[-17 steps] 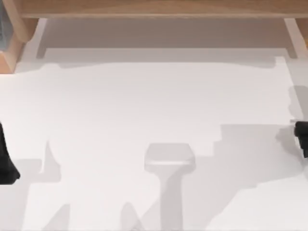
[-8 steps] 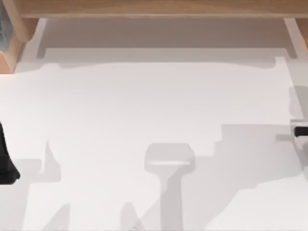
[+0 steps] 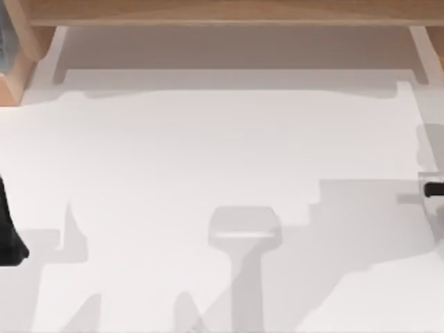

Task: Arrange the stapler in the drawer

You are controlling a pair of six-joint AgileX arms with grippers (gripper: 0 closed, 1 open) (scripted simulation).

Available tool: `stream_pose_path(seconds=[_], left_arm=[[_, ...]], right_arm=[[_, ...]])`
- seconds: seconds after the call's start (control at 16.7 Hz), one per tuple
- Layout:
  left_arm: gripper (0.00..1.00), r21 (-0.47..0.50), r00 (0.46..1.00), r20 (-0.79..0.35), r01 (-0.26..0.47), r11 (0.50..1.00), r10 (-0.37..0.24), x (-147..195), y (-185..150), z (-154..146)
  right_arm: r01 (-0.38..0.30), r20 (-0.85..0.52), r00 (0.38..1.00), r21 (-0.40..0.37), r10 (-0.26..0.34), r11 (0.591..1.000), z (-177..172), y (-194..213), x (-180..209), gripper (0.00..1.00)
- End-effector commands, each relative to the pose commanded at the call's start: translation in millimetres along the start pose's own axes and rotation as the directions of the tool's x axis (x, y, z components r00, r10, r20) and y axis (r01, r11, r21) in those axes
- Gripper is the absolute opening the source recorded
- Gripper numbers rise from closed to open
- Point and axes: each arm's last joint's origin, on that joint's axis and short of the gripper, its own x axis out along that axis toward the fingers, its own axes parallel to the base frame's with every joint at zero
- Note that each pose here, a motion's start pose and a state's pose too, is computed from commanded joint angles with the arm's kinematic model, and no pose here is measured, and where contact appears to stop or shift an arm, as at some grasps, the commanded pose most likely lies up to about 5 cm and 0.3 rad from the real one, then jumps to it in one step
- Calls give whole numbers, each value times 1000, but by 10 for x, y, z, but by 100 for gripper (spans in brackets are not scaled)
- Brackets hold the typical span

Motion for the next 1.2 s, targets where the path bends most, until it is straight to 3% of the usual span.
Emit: stream_pose_path(seconds=[0.84,1.2], left_arm=[[100,0,1000,0,0,1000,0,0,0,0],[100,0,1000,0,0,1000,0,0,0,0]], right_arm=[[-4,6,1000,-4,4,1000,14,22,-318,0],[-67,197,977,-80,81,995,365,252,-1049,0]])
